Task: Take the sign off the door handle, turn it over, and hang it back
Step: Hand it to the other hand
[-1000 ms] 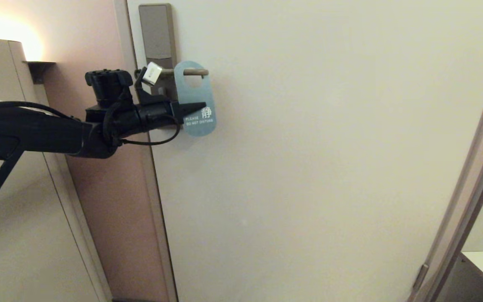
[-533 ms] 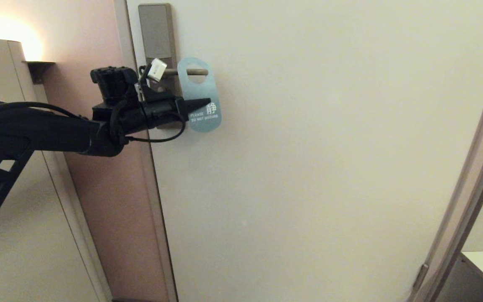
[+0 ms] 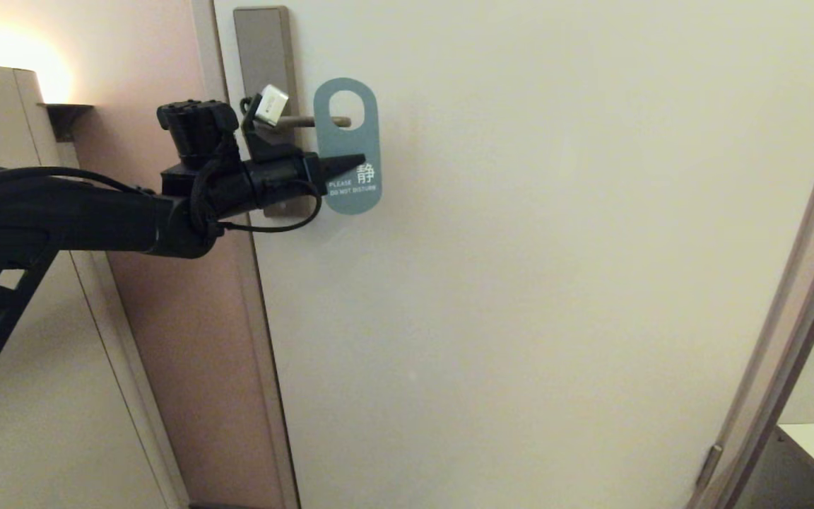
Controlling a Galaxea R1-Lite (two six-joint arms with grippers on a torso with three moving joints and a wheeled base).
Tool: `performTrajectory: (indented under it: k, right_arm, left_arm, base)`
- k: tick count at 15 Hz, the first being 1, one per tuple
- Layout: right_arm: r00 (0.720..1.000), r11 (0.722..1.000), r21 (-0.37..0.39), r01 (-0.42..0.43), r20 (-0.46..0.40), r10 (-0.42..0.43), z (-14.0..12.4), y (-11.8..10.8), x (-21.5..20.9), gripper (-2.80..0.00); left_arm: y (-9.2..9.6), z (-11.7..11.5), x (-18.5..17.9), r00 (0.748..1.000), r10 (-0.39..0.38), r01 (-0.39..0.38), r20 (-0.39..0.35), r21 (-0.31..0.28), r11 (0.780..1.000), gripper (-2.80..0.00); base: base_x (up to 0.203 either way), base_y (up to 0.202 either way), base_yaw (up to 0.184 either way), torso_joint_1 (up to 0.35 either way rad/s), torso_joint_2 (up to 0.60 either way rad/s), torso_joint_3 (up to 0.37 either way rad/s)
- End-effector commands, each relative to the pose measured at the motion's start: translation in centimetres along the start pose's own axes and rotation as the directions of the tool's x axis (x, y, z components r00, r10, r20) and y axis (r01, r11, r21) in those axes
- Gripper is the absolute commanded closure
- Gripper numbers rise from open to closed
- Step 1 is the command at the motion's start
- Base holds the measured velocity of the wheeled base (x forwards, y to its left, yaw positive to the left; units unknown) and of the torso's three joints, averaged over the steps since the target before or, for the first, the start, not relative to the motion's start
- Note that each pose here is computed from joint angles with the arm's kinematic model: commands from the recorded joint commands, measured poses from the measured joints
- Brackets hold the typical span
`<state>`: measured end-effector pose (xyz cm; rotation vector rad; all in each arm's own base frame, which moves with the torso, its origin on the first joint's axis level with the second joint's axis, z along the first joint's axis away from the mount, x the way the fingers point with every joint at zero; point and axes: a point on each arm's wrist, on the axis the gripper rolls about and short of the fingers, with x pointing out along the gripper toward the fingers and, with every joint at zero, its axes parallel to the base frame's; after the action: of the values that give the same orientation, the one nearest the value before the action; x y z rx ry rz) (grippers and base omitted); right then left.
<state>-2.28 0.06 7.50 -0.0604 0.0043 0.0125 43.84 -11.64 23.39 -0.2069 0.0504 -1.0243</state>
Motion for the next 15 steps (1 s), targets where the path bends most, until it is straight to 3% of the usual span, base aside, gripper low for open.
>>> performTrajectory:
  k: [1,8,12,15]
  right_arm:
    - [1.0,1.0,-0.001,0.0,0.0,0.0,0.0,0.0,0.0,0.0]
    - [1.0,1.0,-0.001,0.0,0.0,0.0,0.0,0.0,0.0,0.0]
    - [1.0,1.0,-0.001,0.0,0.0,0.0,0.0,0.0,0.0,0.0]
    - [1.0,1.0,-0.001,0.0,0.0,0.0,0.0,0.0,0.0,0.0]
  left_arm:
    - [-0.6,0.7,-0.3,1.0,-0.008,0.008,0.01,0.011,1.0,0.0]
    - [-5.5,3.6,-3.1,0.999,-0.029,0.028,0.031,0.042,0.999,0.0]
    - [-7.8,5.8,-5.2,0.996,0.029,-0.035,0.083,0.072,0.997,0.0]
    - [-9.3,5.8,-6.4,0.997,0.023,-0.028,0.077,0.067,0.997,0.0]
  base:
    - [0.0,0.0,0.0,0.0,0.0,0.0]
    - [0.0,0.0,0.0,0.0,0.0,0.0]
    - [0.0,0.0,0.0,0.0,0.0,0.0]
    - [0.0,0.0,0.0,0.0,0.0,0.0]
